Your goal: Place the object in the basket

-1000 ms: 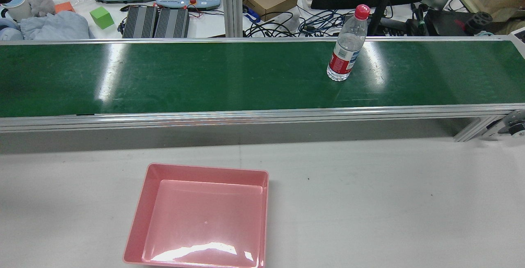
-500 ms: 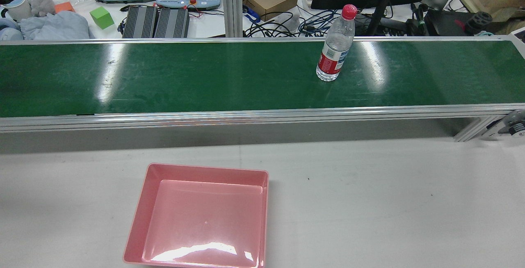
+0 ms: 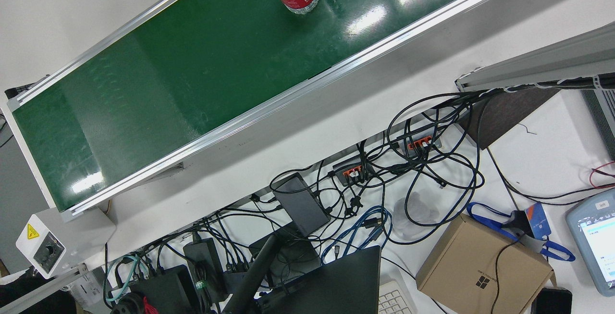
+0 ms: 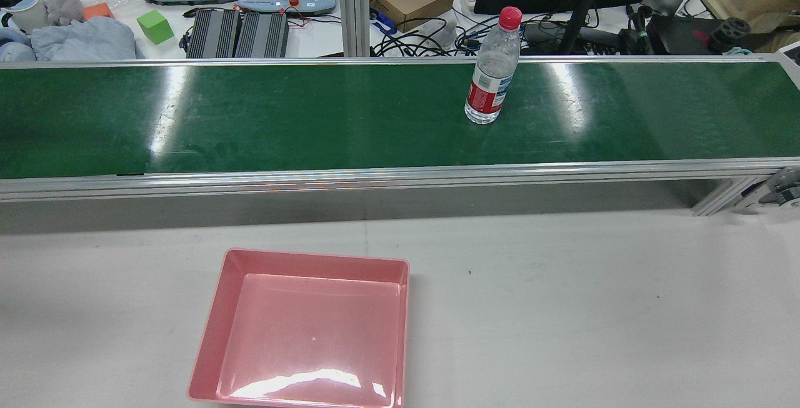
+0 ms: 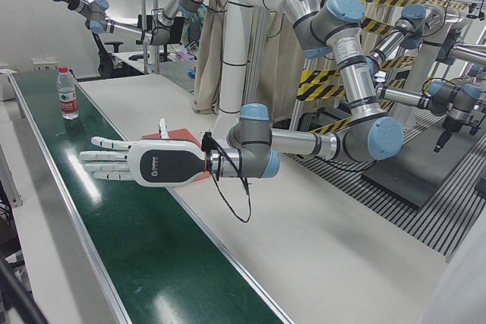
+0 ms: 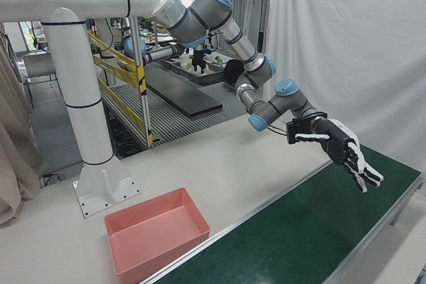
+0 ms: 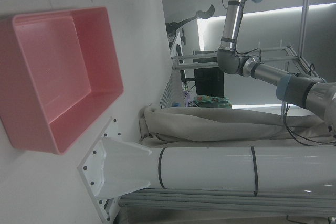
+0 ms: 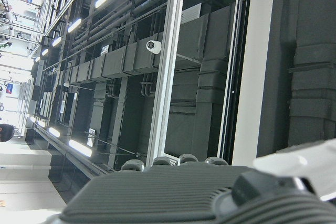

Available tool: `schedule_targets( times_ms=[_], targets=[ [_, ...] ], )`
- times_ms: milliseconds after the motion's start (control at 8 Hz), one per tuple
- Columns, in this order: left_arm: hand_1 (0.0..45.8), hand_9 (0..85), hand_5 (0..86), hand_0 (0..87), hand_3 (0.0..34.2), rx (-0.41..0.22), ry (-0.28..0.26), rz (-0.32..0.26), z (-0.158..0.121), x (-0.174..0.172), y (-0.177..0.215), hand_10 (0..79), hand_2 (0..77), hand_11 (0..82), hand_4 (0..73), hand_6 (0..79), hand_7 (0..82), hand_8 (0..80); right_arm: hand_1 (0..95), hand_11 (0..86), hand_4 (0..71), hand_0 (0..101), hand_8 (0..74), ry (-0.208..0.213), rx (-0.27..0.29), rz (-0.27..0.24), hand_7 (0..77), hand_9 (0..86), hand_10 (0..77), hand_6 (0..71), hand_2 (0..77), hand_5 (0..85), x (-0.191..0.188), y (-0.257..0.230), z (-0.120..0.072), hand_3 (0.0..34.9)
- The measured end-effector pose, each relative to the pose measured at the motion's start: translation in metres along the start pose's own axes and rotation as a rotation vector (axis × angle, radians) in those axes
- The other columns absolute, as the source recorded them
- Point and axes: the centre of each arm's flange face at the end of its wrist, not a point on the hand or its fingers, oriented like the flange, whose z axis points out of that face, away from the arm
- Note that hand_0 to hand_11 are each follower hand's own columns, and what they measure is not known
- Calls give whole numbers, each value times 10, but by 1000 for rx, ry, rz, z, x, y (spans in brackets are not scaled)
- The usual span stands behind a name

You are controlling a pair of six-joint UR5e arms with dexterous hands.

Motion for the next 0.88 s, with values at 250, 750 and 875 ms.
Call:
schedule_targets(
  times_ms=[250, 750, 875],
  targets=[
    [120, 11, 180, 490, 4, 4, 3, 0, 0, -1, -1, 60, 5, 98, 109, 27, 11, 11, 0, 0, 5, 3, 0, 0, 0, 0, 5, 0, 5, 0, 11, 0, 0, 0, 0, 1],
    [120, 16, 185, 492, 4, 19, -4, -25, 9, -42, -2, 60, 5, 104, 125, 38, 11, 33, 0, 0, 5, 3, 0, 0, 0, 0, 5, 0, 5, 0, 11, 0, 0, 0, 0, 1],
    [120, 16, 185, 492, 4, 28, -1, -27, 10, -48, -8, 60, 5, 104, 125, 38, 11, 33, 0, 0, 5, 3, 0, 0, 0, 0, 5, 0, 5, 0, 11, 0, 0, 0, 0, 1]
  ],
)
